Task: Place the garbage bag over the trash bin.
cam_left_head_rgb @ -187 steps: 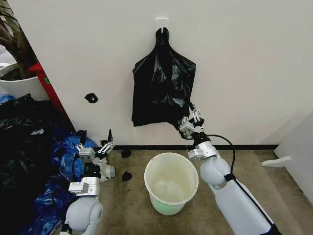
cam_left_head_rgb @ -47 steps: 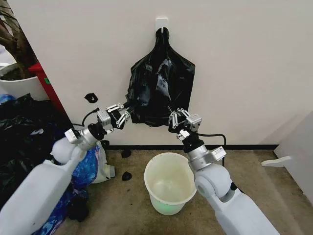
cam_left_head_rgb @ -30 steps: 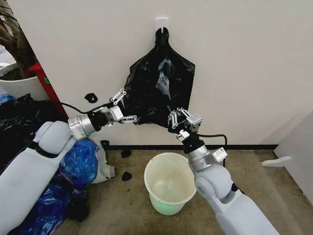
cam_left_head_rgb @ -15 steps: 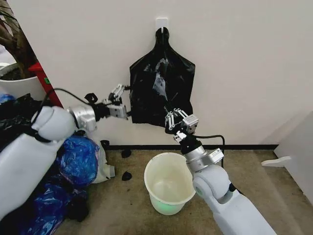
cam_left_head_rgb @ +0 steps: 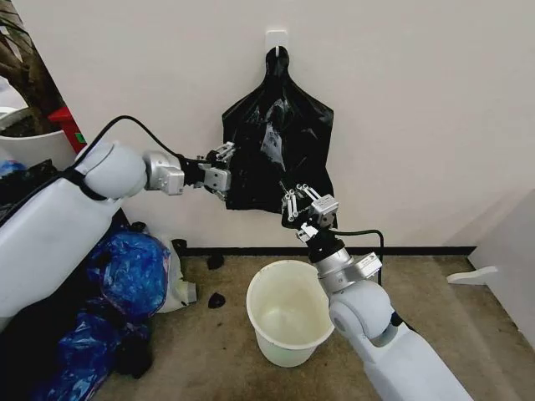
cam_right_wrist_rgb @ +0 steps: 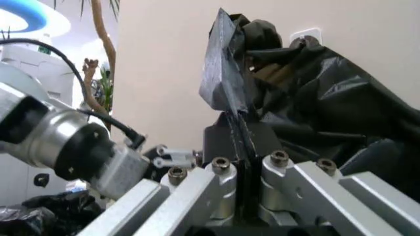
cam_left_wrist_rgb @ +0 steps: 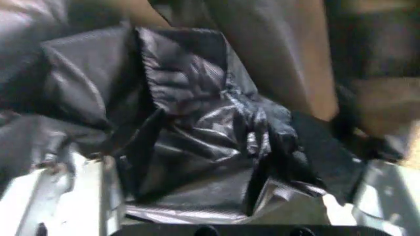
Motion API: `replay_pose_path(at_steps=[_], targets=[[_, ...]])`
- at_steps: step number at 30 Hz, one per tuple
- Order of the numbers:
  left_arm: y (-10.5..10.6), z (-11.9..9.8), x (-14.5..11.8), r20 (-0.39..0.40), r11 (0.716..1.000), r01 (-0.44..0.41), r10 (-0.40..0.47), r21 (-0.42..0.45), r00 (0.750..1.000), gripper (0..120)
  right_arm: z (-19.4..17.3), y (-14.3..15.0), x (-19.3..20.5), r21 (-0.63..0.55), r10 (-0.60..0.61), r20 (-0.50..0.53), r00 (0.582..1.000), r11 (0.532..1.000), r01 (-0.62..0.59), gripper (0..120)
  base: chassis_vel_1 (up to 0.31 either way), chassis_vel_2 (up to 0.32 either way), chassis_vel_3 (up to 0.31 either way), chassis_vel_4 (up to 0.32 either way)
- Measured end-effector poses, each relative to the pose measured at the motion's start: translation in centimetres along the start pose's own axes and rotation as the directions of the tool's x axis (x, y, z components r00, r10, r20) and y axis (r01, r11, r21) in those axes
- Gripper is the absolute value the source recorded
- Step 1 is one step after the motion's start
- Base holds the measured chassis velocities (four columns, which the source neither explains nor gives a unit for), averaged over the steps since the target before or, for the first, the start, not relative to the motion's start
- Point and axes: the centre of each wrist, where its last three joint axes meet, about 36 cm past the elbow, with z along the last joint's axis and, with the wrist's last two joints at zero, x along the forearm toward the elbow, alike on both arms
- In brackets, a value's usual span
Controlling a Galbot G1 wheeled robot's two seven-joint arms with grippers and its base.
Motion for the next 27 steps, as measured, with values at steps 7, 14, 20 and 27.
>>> replay_pose_path(at_steps=[7,14,20,27], targets=[[0.4,0.8,-0.5,-0.034,0.999,-0.05,0.05,0.0,0.998,50,-0.1,-0.1,0.0,0.004,0.0,0.003,1.0,1.0,0.0,0,0.0,0.0,0.0,0.0],[-0.3,2.1,-0.4,-0.024,0.995,-0.032,0.034,0.094,0.999,18,-0.1,-0.1,-0.2,0.002,0.002,0.007,1.0,1.0,-0.002,0,0.0,0.0,0.0,0.0],[-4.4,3.4,-0.6,0.133,0.882,0.095,-0.175,0.461,0.976,0,-0.1,-0.2,0.0,0.0,0.009,0.002,1.0,1.0,-0.009,0,0.0,0.0,0.0,0.0],[-11.2,1.7,-2.0,0.186,0.511,0.165,-0.567,0.844,0.803,0,-0.6,0.2,0.4,-0.081,0.049,-0.003,0.999,0.995,-0.05,0,0.0,0.0,0.0,0.0]])
